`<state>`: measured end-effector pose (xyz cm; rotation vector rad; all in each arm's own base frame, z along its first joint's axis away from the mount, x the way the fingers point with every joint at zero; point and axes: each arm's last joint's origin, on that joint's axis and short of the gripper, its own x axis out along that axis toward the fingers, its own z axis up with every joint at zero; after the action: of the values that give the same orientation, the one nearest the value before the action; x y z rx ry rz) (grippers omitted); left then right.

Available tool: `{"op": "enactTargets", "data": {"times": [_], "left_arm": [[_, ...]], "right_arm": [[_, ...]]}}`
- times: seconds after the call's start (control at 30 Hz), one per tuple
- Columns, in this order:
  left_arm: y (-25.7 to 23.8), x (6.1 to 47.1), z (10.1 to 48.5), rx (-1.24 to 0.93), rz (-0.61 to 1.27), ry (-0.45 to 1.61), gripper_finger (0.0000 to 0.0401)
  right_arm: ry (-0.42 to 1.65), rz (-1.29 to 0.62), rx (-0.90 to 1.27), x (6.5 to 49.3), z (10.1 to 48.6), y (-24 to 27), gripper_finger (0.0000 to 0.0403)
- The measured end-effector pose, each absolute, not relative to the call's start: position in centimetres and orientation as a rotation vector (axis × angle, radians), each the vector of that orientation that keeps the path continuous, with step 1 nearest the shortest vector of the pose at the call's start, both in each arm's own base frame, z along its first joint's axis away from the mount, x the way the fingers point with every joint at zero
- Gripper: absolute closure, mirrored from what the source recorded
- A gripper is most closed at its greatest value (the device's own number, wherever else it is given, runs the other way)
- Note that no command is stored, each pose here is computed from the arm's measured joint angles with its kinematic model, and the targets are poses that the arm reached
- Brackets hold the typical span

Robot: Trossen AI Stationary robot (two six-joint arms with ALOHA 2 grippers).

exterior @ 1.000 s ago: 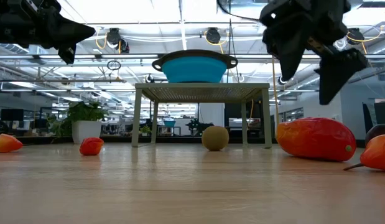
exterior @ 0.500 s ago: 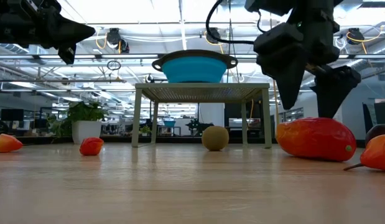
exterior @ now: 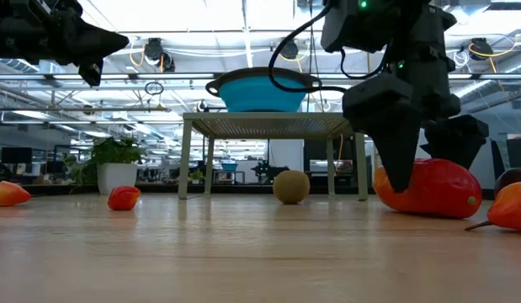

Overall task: Pick & Place Fruit
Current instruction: Put the mango into the colander on the shelf

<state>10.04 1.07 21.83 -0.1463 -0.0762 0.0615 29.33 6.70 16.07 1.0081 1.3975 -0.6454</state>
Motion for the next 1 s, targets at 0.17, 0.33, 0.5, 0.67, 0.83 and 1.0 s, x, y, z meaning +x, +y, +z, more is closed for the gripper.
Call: {"op": "enactTargets", "data": {"times": [0.17, 0.33, 0.5, 0.67, 0.83, 1.0], "left_arm": [[1.07, 10.03, 21.84, -0.146, 0.061, -0.077, 0.0394], [1.07, 10.03, 21.84, -0.147, 0.061, -0.077, 0.0394], [1.07, 10.03, 21.83, -0.144, 0.062, -0.077, 0.0394], [1.07, 10.03, 21.84, -0.137, 0.062, -0.077, 0.0394], [1.07, 10.03, 21.84, -0.137, 0.062, -0.077, 0.0394], [1.07, 10.03, 21.84, -0.136, 0.062, -0.077, 0.0393]], "right_arm": [[1.406, -0.656, 1.003, 29.48, 15.57, 6.73, 0.0009], [1.416, -0.663, 0.996, 29.61, 15.08, 6.83, 0.001], [1.392, -0.671, 0.993, 29.66, 15.15, 7.01, 0.0017], [1.38, -0.687, 1.005, 29.71, 15.15, 6.97, 0.0084], [1.36, -0.671, 1.017, 29.95, 15.19, 7.02, 0.0169], [1.35, -0.682, 1.038, 30.02, 15.2, 7.04, 0.0175]]}}
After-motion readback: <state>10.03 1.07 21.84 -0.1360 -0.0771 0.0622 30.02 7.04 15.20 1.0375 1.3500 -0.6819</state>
